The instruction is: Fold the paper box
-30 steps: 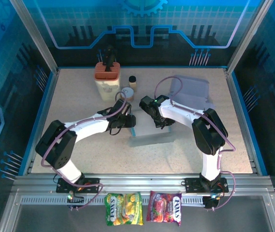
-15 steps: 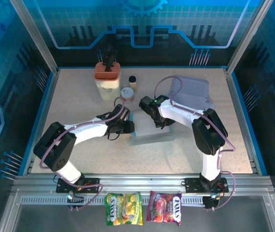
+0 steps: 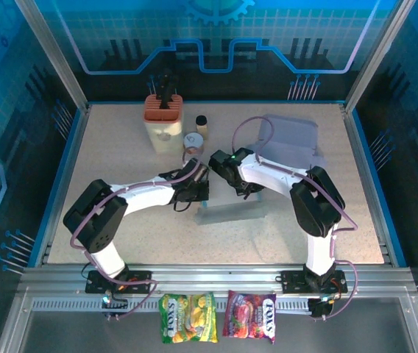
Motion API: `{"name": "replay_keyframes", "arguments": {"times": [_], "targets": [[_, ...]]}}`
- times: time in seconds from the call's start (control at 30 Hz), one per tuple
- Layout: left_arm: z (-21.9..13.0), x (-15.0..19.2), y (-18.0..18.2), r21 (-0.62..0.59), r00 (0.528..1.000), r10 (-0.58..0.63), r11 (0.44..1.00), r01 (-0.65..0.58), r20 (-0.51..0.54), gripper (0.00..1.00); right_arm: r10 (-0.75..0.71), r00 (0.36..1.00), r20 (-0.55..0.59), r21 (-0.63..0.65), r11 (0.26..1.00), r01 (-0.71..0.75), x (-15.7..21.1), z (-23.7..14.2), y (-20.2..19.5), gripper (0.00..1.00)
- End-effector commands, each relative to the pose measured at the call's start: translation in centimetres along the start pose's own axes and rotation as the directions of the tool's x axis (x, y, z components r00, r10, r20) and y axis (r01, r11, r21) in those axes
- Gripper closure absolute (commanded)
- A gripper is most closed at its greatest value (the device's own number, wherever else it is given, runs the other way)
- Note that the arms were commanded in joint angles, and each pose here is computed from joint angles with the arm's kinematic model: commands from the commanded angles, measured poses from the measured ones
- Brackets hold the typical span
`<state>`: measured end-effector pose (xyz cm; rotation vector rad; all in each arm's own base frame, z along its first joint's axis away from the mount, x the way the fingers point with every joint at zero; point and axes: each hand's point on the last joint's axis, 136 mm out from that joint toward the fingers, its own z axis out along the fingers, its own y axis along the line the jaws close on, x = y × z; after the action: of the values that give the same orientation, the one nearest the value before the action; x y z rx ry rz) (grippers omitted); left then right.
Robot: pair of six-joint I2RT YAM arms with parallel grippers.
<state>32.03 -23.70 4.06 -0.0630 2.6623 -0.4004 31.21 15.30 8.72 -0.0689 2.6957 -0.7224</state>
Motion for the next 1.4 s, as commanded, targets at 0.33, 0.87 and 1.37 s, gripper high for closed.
{"name": "replay_keyframes", "arguments": {"times": [0.33, 0.87, 1.37], "targets": [[-2.7, 0.1, 0.4, -0.040, 0.997, 0.024, 0.999, -0.021, 0.068, 1.00, 0.038, 0.980, 0.193, -0.079, 0.997, -0.023, -0.8, -3.1, 0.0, 1.00], [-2.7, 0.8, 0.9, -0.058, 0.997, 0.051, 0.997, -0.047, 0.065, 1.00, 0.139, 0.981, 0.133, -0.401, 0.913, -0.075, -1.9, -2.2, 0.4, 0.50], [-2.8, 0.9, 0.7, -0.069, 0.996, 0.063, 0.996, -0.059, 0.061, 1.00, 0.100, 0.995, 0.016, -0.377, 0.922, -0.087, -0.5, 2.2, 2.0, 0.69]]}}
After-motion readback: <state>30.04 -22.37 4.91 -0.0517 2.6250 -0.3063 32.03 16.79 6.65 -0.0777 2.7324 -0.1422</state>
